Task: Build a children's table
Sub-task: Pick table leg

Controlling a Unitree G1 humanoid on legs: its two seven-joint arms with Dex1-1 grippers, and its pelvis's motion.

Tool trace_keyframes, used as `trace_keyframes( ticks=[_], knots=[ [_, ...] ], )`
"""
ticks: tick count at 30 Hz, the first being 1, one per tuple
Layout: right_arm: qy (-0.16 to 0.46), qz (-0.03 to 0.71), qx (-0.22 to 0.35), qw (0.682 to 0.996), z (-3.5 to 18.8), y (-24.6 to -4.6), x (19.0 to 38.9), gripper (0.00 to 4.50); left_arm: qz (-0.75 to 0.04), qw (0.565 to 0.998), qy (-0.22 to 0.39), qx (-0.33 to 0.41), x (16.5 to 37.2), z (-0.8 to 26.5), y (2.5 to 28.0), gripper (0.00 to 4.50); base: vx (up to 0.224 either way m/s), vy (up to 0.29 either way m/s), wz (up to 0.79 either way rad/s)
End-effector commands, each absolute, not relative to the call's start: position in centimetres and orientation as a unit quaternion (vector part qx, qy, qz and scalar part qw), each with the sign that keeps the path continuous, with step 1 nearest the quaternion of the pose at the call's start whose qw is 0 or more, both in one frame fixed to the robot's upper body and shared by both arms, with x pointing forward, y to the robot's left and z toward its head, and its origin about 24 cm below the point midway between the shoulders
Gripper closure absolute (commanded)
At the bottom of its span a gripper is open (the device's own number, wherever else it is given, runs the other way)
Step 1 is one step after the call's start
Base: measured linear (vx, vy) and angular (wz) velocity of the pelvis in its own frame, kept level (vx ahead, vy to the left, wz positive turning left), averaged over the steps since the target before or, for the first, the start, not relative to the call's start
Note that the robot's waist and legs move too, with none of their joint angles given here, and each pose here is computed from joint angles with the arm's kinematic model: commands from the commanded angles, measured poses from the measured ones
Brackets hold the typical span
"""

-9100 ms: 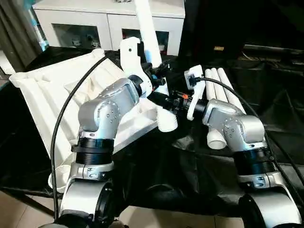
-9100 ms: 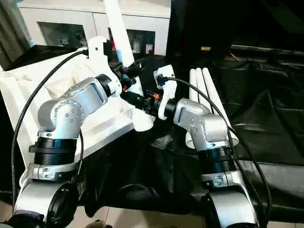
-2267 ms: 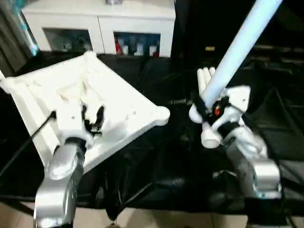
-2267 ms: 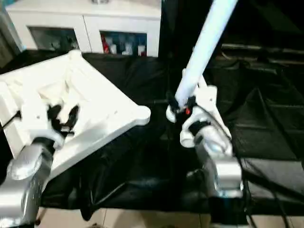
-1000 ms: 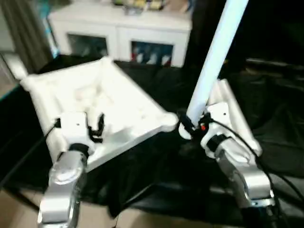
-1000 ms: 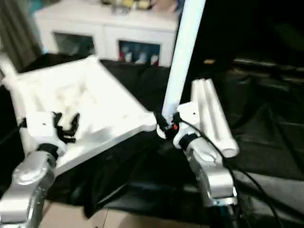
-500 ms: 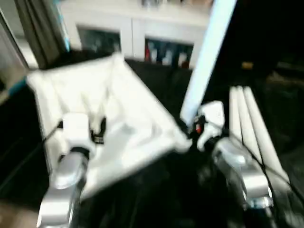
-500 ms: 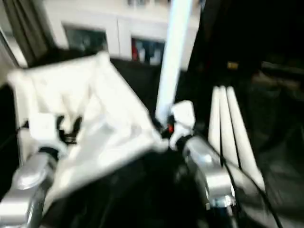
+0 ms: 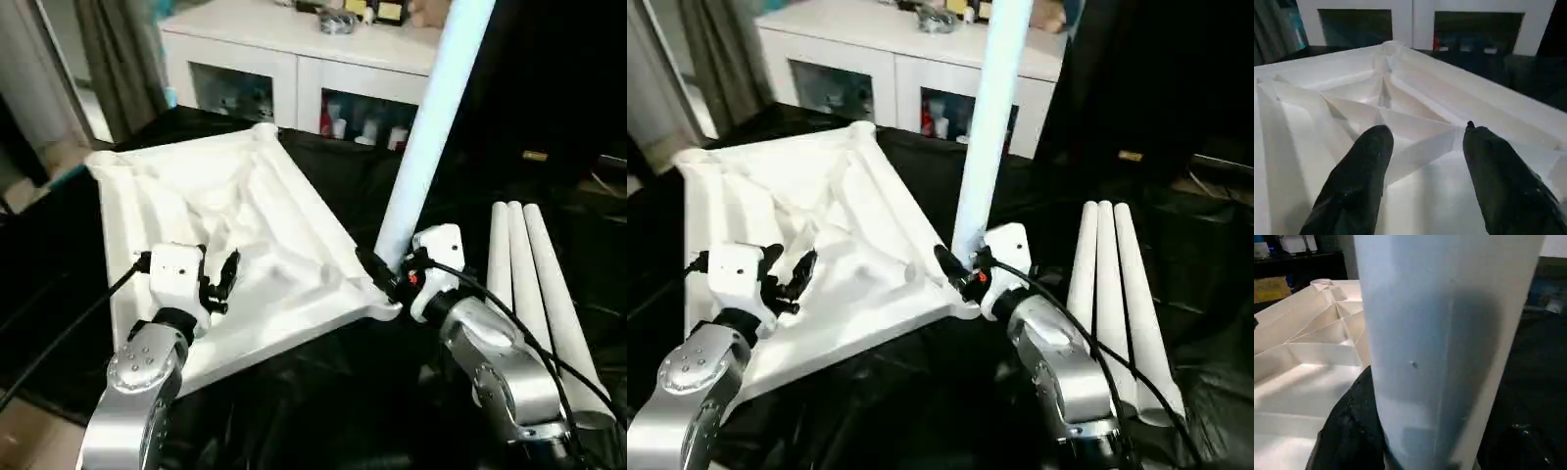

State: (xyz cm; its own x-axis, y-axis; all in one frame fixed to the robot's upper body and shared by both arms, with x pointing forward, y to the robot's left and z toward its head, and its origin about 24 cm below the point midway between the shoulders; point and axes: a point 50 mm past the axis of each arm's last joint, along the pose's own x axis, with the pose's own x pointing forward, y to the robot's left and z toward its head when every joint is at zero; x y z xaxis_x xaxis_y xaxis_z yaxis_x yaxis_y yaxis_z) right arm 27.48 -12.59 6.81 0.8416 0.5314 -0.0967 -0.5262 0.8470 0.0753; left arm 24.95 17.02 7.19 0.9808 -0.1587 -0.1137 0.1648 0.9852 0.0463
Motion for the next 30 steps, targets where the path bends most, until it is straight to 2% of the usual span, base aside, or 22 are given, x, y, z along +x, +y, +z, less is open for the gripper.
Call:
trace_keyframes(
  ticks=[1, 7, 13, 26, 28, 30],
  knots=[
    [0.052, 0.261, 0.036, 0.963, 7.35, -13.05, 27.44, 2.59, -0.094, 0.994, 0.052, 0.032, 25.16, 7.43, 16.63, 1.78, -0.003, 0.077, -0.54],
    [0.057, 0.254, 0.039, 0.965, 7.10, -13.16, 26.89, 2.59, -0.091, 0.993, 0.042, 0.065, 25.03, 7.67, 16.54, 1.78, -0.033, 0.205, -0.61],
    [0.049, 0.253, 0.039, 0.965, 7.60, -13.11, 27.26, 2.59, -0.086, 0.994, 0.038, 0.052, 24.99, 7.68, 16.26, 1.78, -0.078, 0.209, -0.18],
    [0.048, 0.258, 0.023, 0.965, 7.74, -13.43, 27.66, 2.59, -0.065, 0.996, 0.057, 0.024, 25.10, 7.25, 16.55, 1.78, -0.098, -0.106, -0.16],
    [0.048, 0.257, 0.023, 0.965, 7.74, -13.47, 27.68, 2.59, -0.067, 0.996, 0.053, 0.029, 25.18, 7.35, 16.50, 1.78, -0.089, 0.058, -0.08],
    [0.047, 0.256, 0.023, 0.965, 7.75, -13.51, 27.72, 2.59, -0.055, 0.996, 0.043, 0.065, 25.45, 7.75, 16.62, 1.78, -0.080, 0.168, 0.09]
  ],
)
